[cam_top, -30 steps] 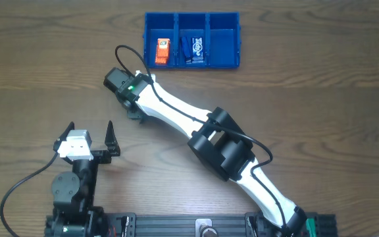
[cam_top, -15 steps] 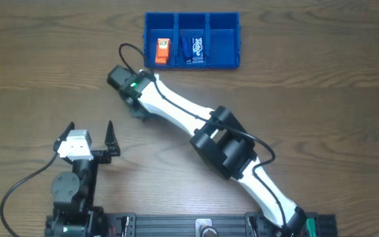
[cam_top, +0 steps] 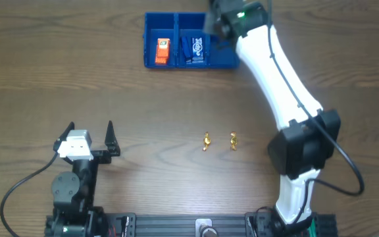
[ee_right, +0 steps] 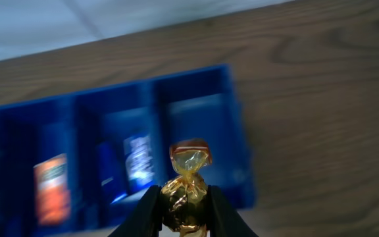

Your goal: Sort Candies Into Trays

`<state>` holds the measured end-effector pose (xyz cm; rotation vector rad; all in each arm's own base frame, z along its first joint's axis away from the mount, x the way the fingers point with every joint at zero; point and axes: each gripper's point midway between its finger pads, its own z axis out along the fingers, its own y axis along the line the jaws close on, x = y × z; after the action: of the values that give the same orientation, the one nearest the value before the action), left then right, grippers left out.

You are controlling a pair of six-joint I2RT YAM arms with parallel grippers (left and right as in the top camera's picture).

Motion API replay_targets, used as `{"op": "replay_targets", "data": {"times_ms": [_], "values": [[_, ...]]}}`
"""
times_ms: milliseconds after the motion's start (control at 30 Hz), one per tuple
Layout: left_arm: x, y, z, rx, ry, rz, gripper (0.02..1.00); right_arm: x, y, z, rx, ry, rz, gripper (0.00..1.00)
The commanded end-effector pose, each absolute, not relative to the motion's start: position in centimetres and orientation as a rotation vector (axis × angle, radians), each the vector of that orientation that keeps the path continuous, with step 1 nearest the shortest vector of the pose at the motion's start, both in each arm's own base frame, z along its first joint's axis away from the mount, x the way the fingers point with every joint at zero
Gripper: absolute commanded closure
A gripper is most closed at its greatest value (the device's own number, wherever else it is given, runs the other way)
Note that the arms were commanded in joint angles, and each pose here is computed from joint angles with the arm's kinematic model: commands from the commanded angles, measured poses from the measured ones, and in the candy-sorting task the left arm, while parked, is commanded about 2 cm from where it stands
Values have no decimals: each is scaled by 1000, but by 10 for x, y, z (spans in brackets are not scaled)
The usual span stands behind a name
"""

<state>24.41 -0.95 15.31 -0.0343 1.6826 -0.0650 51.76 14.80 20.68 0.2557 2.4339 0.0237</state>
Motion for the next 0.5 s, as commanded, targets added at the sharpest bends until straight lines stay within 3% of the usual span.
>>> {"op": "replay_targets", "data": {"times_ms": [33,267,400,500], "values": [[243,-9,135,-28,1735,-54,20,532,144,152,173,2509,-66,855],[243,-9,135,-28,1735,-54,20,544,147,101,170,2565,-74,774],[243,-9,135,-28,1735,-54,20,545,149,100,168,2562,-64,634],[243,-9,135,-28,1735,-54,20,541,149,122,166,2539,-49,551]]}}
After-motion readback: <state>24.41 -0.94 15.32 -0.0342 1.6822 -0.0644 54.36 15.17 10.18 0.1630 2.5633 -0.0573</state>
